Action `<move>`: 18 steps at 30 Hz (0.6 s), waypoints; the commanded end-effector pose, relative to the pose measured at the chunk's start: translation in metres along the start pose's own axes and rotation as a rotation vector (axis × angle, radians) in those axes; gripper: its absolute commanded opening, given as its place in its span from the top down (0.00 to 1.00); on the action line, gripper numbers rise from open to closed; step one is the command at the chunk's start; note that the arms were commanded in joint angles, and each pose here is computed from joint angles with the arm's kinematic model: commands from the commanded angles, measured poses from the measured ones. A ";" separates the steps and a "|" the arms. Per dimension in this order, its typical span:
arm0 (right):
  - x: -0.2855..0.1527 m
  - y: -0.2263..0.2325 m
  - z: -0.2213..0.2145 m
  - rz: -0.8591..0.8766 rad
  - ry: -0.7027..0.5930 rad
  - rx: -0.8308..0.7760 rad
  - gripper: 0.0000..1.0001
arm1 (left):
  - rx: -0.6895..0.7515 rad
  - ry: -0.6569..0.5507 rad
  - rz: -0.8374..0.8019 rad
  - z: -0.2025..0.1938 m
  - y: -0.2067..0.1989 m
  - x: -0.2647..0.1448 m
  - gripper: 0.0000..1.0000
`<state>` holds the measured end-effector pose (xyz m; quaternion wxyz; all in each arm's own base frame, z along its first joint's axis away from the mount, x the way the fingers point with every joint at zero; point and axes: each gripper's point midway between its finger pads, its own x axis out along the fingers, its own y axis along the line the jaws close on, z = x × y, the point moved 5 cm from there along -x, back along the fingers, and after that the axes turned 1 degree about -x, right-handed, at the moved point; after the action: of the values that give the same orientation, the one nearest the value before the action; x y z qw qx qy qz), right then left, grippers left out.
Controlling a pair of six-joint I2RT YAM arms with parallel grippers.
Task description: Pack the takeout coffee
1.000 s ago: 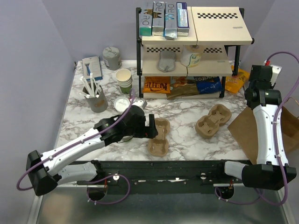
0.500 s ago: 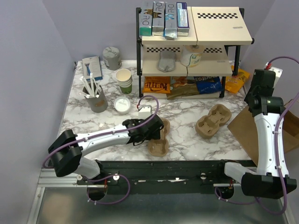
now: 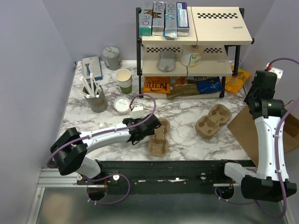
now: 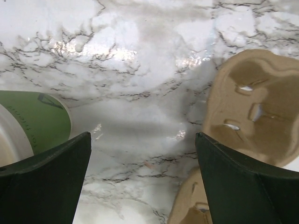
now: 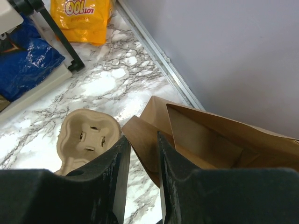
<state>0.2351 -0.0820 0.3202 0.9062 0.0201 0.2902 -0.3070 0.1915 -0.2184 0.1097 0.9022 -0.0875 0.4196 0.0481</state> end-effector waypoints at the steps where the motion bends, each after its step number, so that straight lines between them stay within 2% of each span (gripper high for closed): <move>1: -0.003 0.001 0.001 0.027 -0.015 0.000 0.64 | -0.002 -0.036 0.083 -0.002 0.019 0.008 0.01; 10: -0.006 -0.001 0.000 0.028 -0.020 0.005 0.64 | -0.028 -0.023 0.213 -0.002 0.068 0.026 0.01; 18: -0.006 -0.001 0.001 0.026 -0.022 0.005 0.64 | -0.037 -0.023 0.092 0.003 0.054 0.026 0.01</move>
<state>0.2299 -0.0811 0.3253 0.9097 0.0226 0.2789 -0.3068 0.1921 -0.1501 0.0772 0.8917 -0.0601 0.4280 0.1344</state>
